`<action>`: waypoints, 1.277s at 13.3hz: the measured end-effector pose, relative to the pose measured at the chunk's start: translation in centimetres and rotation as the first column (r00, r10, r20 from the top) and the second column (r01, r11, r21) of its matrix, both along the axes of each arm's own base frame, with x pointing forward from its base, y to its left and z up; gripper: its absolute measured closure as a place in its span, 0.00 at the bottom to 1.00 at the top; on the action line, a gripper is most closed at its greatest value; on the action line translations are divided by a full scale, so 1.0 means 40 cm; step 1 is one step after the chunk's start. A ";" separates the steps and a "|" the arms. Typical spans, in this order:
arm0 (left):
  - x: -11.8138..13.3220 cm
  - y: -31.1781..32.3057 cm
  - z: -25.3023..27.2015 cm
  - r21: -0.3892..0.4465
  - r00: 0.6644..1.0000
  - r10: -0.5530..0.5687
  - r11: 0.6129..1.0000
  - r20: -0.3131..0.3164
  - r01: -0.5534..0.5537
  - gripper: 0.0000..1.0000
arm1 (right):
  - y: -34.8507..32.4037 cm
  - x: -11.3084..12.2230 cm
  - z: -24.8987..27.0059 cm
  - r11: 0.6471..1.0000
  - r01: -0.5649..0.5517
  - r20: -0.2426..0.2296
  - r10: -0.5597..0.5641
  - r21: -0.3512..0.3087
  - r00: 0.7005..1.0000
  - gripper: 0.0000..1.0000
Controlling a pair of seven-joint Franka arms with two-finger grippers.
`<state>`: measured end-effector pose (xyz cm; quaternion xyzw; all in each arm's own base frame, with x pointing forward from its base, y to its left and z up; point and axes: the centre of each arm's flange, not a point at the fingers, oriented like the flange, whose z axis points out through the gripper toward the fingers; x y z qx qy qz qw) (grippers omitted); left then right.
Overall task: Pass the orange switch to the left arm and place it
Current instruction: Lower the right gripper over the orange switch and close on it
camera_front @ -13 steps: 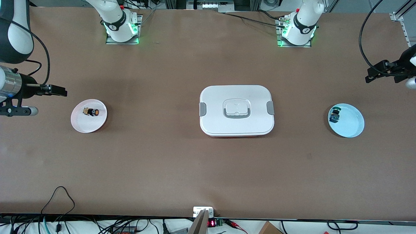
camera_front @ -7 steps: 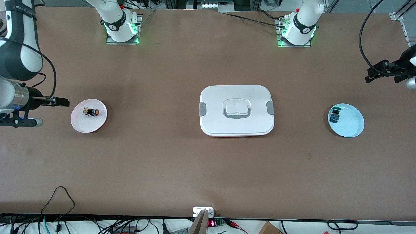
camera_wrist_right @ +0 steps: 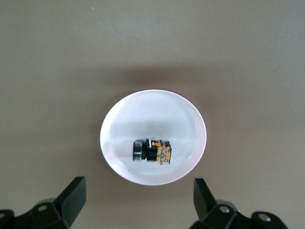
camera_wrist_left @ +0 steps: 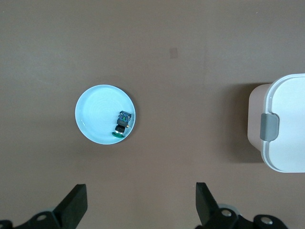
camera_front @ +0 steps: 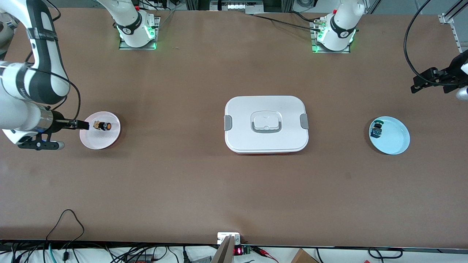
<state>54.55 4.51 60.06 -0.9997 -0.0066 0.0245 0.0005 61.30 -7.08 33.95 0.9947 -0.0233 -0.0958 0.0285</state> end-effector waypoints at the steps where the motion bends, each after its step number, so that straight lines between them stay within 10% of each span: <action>1: 0.000 0.000 0.000 0.000 1.000 0.000 1.000 0.000 0.000 0.00 | -0.004 -0.008 -0.039 1.000 0.001 -0.002 -0.001 0.000 1.000 0.00; 17: 0.000 0.000 -0.001 0.000 1.000 0.000 1.000 -0.001 0.000 0.00 | -0.021 -0.110 -0.322 1.000 0.015 0.012 -0.015 -0.001 1.000 0.00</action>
